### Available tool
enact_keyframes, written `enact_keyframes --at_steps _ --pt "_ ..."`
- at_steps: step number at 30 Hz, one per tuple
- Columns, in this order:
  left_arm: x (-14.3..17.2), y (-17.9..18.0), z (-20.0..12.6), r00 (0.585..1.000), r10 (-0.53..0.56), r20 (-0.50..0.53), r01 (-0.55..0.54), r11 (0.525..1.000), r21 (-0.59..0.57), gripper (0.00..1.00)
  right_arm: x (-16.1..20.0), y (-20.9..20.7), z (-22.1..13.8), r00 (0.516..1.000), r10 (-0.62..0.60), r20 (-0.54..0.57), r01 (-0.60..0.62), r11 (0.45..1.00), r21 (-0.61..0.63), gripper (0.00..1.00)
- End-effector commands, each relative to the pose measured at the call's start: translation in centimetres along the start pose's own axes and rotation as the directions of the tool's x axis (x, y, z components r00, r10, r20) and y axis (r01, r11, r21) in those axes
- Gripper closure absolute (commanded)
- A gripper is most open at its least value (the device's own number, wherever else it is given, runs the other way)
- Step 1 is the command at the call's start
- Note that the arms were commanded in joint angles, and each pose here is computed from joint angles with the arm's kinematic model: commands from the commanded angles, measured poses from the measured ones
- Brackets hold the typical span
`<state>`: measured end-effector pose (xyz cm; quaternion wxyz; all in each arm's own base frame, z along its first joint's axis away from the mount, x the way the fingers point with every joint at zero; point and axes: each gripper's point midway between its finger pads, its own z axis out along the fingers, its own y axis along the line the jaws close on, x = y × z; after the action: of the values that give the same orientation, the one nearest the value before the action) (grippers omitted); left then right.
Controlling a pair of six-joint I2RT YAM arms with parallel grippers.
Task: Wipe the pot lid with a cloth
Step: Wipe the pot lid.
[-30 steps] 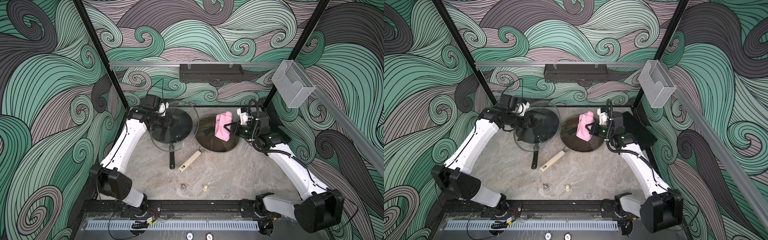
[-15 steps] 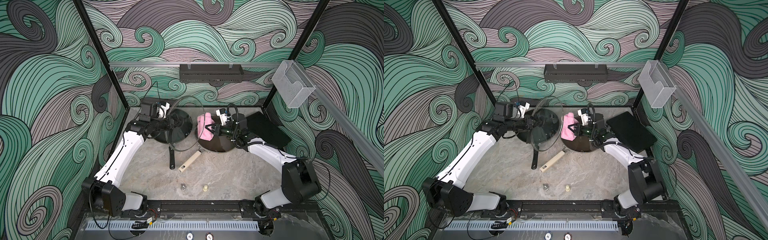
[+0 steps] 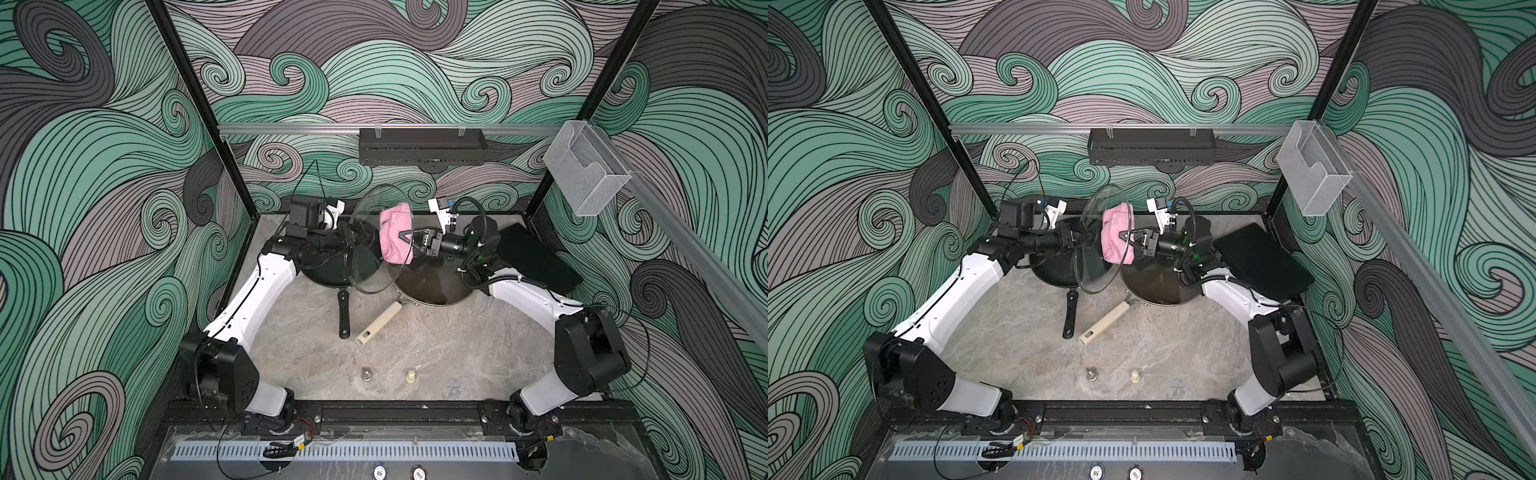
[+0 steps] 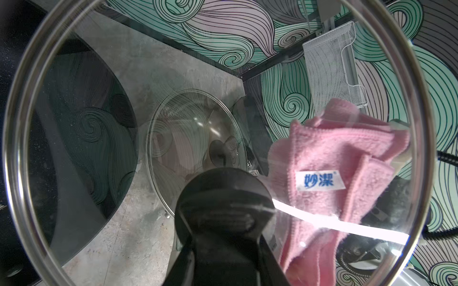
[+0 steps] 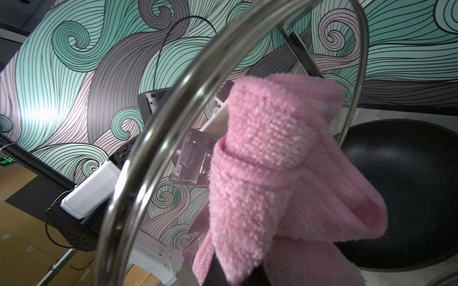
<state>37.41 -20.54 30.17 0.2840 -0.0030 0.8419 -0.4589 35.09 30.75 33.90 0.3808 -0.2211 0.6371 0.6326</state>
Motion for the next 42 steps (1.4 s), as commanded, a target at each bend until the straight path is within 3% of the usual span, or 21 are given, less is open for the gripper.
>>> enact_keyframes --at_steps 1,14,25,34,42 --pt "-3.5 -7.7 -3.0 0.978 0.16 0.136 -0.186 0.96 0.207 1.0 -1.8 1.7 0.8 1.0 -0.016 0.025 0.018 0.996 -0.091 1.0" --pt "-2.7 -11.7 -3.8 0.983 0.143 0.115 -0.174 0.925 0.337 1.0 -5.4 -1.7 4.0 0.993 0.036 0.116 -0.018 0.988 -0.154 1.0" --pt "-3.7 -17.3 -5.7 0.962 0.203 0.181 -0.263 0.868 0.422 1.0 -2.5 -4.4 5.4 0.994 0.089 0.057 -0.084 0.992 -0.095 1.0" --pt "-5.9 -15.5 -3.9 0.95 0.217 0.224 -0.283 0.904 0.321 1.0 -0.3 -1.6 4.3 0.996 0.089 0.022 -0.086 0.991 -0.106 1.0" --pt "-5.4 -12.4 -2.3 0.958 0.216 0.191 -0.259 0.935 0.242 1.0 -0.1 1.3 2.5 0.999 0.033 0.03 -0.03 0.996 -0.084 1.0"
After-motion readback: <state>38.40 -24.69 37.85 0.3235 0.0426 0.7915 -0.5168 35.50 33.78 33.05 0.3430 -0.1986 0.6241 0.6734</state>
